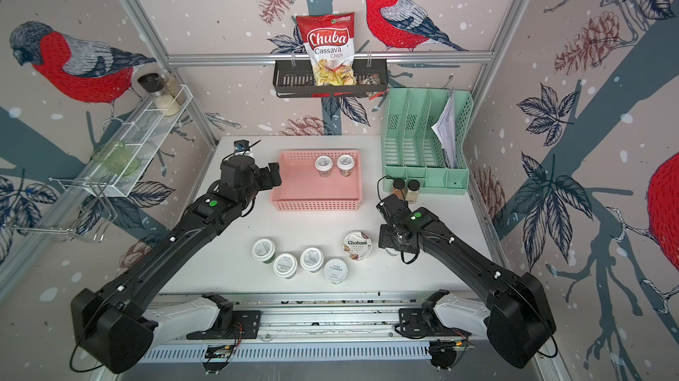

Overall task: Put the yogurt in the basket
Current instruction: Pick up the yogurt from the center of the board, then place the yogurt in the basket.

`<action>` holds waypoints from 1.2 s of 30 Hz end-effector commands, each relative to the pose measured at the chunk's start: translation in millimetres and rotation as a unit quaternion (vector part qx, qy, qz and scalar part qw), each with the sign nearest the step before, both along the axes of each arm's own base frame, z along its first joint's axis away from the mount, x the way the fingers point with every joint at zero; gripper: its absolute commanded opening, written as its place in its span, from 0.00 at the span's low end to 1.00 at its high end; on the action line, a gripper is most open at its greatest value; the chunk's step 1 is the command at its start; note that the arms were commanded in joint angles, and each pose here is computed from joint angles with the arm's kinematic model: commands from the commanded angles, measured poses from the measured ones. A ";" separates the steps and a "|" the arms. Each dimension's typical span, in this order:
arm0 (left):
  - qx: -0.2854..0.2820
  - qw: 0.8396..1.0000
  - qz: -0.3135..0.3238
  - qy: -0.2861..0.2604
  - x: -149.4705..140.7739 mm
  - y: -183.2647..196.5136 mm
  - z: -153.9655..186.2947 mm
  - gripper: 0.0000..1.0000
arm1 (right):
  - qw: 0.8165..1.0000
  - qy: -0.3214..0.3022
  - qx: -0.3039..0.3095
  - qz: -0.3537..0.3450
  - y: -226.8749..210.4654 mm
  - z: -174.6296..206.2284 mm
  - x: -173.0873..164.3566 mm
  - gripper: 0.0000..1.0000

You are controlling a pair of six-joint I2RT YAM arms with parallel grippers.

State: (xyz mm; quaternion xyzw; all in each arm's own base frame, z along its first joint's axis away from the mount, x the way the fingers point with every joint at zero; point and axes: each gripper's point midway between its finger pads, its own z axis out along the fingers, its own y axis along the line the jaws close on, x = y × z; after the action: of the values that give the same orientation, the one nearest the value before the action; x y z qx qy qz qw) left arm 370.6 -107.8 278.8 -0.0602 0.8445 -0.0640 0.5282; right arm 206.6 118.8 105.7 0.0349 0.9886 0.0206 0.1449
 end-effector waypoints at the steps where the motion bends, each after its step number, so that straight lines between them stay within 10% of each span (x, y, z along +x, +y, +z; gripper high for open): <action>1: 0.002 1.000 0.006 -0.009 0.1 3.7 5.4 0.96 | 0.999 -0.020 -0.024 0.017 -1.7 21.3 14.2 0.75; 21: -0.001 1.000 0.007 -0.008 2.3 5.6 4.9 0.96 | 0.984 -0.117 0.002 0.131 121.1 111.9 169.5 0.75; 36: 0.003 1.000 -0.005 0.021 9.4 -1.5 -13.3 0.96 | 0.982 -0.085 -0.002 0.170 177.0 43.3 224.7 0.75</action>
State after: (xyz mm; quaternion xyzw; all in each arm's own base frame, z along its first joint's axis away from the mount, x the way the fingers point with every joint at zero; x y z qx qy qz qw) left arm 378.8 -108.9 262.9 -0.0571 0.8573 -0.0614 0.5080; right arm 423.8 289.9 150.5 -0.1324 0.9668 0.0375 0.2155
